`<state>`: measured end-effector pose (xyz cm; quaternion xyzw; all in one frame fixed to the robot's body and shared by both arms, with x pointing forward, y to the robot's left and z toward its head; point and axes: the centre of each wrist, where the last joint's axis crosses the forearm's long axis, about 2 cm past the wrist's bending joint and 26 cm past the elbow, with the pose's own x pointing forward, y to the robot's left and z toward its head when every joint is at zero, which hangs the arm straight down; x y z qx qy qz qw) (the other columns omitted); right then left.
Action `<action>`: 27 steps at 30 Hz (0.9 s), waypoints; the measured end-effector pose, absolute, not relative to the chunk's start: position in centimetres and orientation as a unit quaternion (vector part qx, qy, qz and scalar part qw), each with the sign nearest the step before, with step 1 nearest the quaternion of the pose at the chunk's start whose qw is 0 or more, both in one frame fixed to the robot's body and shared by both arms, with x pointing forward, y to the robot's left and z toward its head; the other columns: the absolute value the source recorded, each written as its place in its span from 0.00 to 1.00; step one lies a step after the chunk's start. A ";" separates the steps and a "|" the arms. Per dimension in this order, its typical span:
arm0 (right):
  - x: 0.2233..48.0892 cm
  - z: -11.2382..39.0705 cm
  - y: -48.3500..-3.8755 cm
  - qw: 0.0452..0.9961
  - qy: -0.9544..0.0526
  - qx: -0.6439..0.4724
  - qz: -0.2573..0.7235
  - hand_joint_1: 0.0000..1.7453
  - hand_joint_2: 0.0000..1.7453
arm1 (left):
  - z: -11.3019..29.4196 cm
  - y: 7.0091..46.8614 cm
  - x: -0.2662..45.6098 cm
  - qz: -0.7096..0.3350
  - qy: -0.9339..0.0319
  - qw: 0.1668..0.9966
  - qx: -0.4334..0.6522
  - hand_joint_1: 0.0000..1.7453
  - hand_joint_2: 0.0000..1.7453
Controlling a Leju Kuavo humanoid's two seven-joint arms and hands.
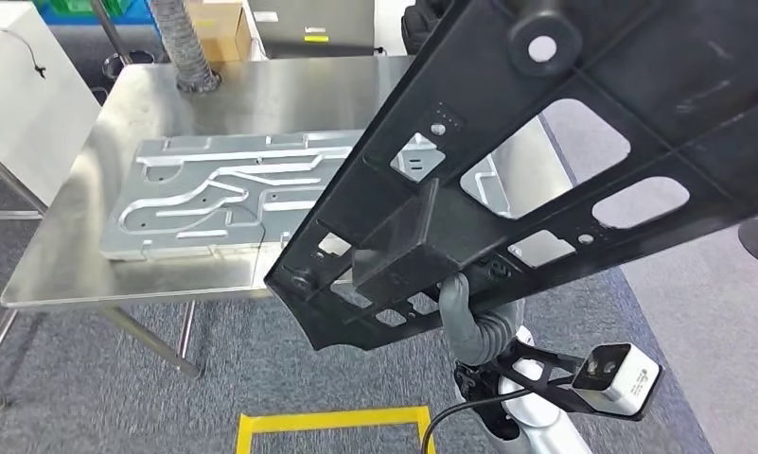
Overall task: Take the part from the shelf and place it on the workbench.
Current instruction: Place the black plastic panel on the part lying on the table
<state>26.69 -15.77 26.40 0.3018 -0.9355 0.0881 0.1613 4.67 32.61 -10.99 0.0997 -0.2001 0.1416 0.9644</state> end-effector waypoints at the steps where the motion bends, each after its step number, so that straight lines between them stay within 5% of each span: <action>1: 26.7 26.4 -15.8 0.161 -0.936 0.301 0.088 1.00 1.00 | -11.0 32.6 4.7 0.141 -0.201 0.964 0.099 0.00 1.00; 18: 25.8 25.9 -16.3 0.161 -0.946 0.267 0.090 1.00 1.00 | -11.0 32.8 4.7 0.143 -0.203 0.963 0.107 0.00 1.00; 24: 26.1 26.3 -18.4 0.155 -0.975 0.143 0.072 1.00 1.00 | -11.0 32.8 4.7 0.154 -0.207 0.960 0.112 0.00 1.00; 27: 29.5 26.8 -21.3 0.179 -0.979 -0.014 0.094 1.00 1.00 | -11.0 32.9 4.7 0.156 -0.209 0.959 0.111 0.00 1.00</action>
